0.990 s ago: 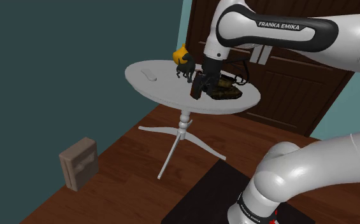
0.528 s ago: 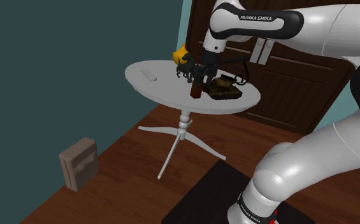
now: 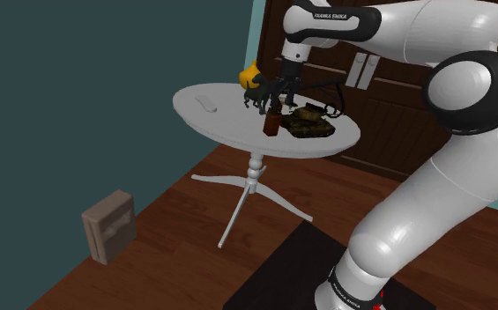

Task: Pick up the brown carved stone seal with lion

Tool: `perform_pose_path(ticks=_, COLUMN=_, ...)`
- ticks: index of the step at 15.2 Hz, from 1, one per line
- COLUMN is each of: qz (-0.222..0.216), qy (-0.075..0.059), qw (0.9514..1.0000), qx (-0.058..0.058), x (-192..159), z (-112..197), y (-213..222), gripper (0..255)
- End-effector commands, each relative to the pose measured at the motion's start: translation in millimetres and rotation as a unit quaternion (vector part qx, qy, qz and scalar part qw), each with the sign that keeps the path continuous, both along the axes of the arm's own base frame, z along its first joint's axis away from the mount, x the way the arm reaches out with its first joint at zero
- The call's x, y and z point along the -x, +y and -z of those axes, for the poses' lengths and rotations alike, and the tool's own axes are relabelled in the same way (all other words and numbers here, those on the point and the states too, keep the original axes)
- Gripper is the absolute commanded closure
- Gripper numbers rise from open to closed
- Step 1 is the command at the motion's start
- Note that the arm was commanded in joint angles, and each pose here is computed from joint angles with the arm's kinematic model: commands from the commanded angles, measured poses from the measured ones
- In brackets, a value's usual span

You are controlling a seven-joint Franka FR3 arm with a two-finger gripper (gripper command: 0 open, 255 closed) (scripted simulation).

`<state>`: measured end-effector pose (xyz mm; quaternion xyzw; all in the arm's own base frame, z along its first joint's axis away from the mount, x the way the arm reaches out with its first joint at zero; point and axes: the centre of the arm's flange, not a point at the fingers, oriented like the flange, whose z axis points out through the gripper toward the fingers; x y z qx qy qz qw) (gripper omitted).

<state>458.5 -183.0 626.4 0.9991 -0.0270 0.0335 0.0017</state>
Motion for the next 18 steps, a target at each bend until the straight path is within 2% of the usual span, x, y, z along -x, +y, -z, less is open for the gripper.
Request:
perform_pose_path(ticks=1, qz=-0.001, qy=-0.001, qw=1.0000, qx=0.002, x=-11, z=-5, y=-15, gripper=0)
perform_pose_path(ticks=8, qz=-0.001, qy=-0.001, qw=1.0000, qx=0.002, x=-11, z=35, y=-15, gripper=0)
perform_pose_path(ticks=10, qz=-0.001, qy=-0.001, qw=1.0000, qx=0.002, x=-11, z=35, y=-15, gripper=0)
perform_pose_path(ticks=11, qz=-0.001, qy=-0.001, qw=1.0000, qx=0.002, x=-11, z=35, y=-15, gripper=255)
perform_pose_path(ticks=18, qz=-0.001, qy=-0.001, qw=1.0000, qx=0.002, x=-11, z=35, y=-15, gripper=255)
